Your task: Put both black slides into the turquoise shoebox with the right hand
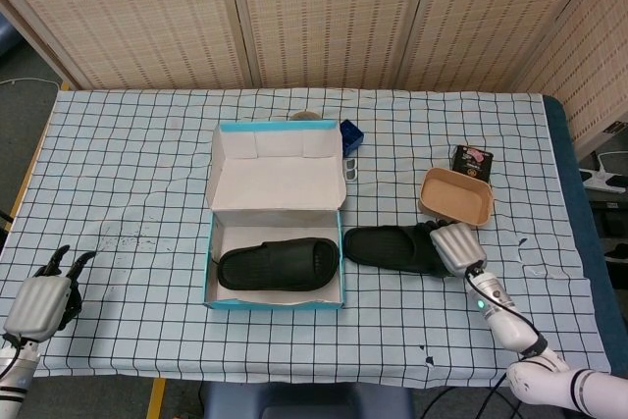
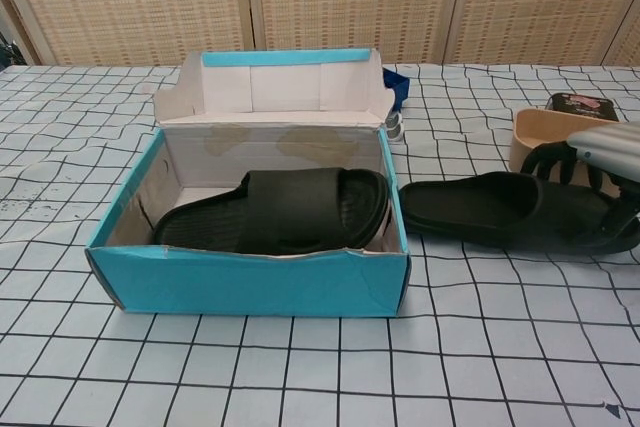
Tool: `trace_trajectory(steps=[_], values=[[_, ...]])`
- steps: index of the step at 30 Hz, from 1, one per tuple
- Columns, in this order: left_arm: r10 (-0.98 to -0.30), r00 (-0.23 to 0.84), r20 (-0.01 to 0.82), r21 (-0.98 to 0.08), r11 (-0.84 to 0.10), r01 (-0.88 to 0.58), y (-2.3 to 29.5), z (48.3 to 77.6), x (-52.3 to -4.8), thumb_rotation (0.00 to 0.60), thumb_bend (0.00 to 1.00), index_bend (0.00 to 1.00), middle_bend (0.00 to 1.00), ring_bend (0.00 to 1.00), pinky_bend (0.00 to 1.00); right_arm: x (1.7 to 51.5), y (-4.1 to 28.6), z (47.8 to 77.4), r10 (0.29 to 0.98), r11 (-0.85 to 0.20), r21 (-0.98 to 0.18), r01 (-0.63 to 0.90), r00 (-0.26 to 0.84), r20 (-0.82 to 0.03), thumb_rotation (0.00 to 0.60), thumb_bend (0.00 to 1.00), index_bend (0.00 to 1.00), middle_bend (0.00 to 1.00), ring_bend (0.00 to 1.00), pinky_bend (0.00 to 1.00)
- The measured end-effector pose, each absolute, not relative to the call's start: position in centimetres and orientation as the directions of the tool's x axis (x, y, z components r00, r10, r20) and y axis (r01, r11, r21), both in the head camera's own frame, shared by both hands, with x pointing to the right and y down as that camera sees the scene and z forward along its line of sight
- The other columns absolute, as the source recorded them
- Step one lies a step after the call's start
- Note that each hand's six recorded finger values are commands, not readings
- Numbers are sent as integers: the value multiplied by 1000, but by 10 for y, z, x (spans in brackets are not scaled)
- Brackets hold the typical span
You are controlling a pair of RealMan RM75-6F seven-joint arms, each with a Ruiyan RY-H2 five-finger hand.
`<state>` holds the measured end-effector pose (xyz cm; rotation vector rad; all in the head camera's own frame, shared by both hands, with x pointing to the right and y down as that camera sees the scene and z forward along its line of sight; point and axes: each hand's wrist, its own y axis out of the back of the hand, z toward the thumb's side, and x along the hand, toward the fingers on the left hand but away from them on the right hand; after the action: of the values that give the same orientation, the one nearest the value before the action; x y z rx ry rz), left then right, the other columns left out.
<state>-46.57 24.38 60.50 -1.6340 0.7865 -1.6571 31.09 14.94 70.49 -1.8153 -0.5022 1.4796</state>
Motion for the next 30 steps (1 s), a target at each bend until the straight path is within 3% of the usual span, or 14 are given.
trace_trajectory(steps=[11, 14, 18, 21, 30], values=[[-802, 11, 597, -802, -596, 49, 243, 606, -465, 600, 389, 140, 59, 35, 311, 309, 144, 676, 774, -552, -819, -158, 268, -574, 600, 106, 660, 578, 445, 487], [-802, 11, 598, -801, -597, 50, 243, 606, -465, 600, 388, 140, 59, 35, 311, 306, 140, 661, 829, -453, -870, -193, 269, -491, 600, 108, 674, 592, 462, 513], [-801, 11, 598, -801, -597, 52, 243, 607, -465, 600, 388, 140, 59, 35, 311, 295, 138, 635, 899, -264, -940, -214, 297, -320, 600, 109, 680, 597, 466, 520], [-801, 11, 599, -800, -598, 54, 243, 607, -465, 600, 388, 140, 59, 35, 311, 278, 143, 619, 915, -145, -973, -182, 350, -202, 600, 109, 680, 597, 466, 520], [-801, 8, 599, -800, -598, 51, 243, 607, -466, 600, 388, 140, 59, 36, 311, 208, 154, 611, 866, -54, -999, -9, 497, -51, 600, 109, 680, 597, 466, 520]])
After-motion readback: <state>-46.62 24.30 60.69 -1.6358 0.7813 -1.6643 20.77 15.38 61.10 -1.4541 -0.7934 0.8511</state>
